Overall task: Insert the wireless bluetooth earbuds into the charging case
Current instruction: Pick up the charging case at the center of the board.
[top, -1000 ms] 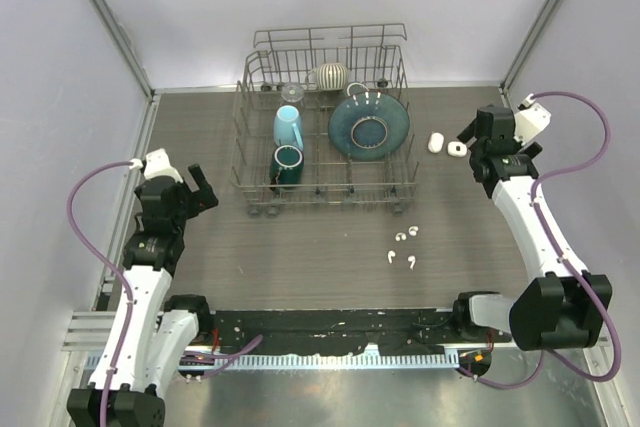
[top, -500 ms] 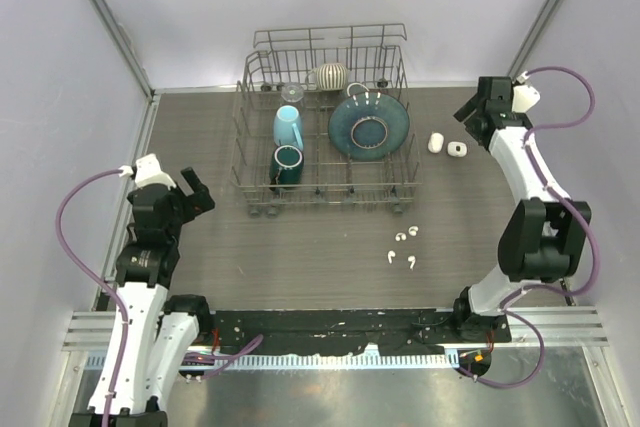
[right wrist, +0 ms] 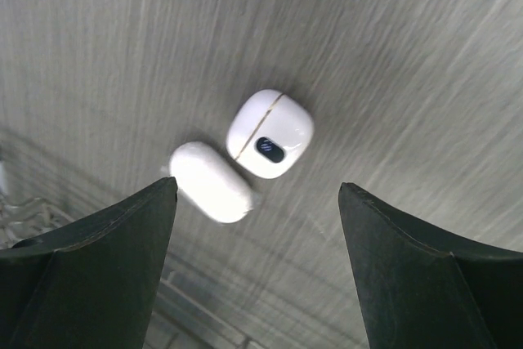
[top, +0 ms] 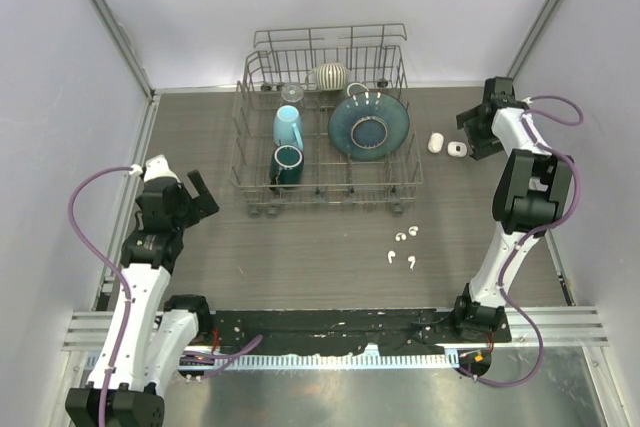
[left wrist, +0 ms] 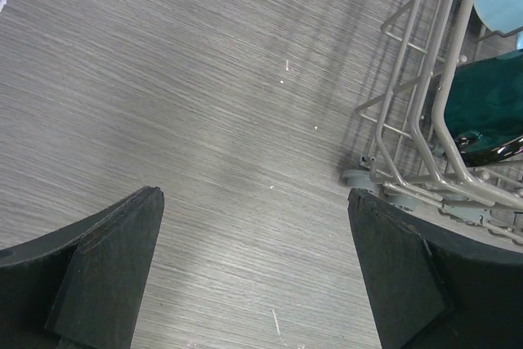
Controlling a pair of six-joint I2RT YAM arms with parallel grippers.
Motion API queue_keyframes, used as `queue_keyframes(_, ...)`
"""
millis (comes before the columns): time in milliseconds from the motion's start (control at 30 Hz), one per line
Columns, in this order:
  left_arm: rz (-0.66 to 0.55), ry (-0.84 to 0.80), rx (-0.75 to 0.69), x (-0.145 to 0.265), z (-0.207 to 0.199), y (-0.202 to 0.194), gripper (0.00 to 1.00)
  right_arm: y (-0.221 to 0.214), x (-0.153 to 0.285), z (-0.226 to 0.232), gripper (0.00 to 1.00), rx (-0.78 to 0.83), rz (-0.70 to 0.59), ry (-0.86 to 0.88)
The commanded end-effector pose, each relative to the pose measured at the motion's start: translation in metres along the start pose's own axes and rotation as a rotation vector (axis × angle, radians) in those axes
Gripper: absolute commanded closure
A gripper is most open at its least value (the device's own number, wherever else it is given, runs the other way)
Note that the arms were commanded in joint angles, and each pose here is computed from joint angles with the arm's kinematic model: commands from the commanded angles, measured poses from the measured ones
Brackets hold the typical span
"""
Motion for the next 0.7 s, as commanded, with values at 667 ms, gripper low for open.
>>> queue_keyframes(667,-0.075,0.02,0.032,0.011,0.003,0.016,0.0,-0.005,-0.007,0.015,0.15,-0.454,0.061,-0.193)
Point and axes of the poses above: each gripper's point midway between its finger pads, its own x axis back along the fingers, its own z axis along the line the jaws close on, y = z × x, the point moved 3 cm from there along x, back along the fingers, and after that the axes turned 6 degrees about -x, right-handed, at the moved point
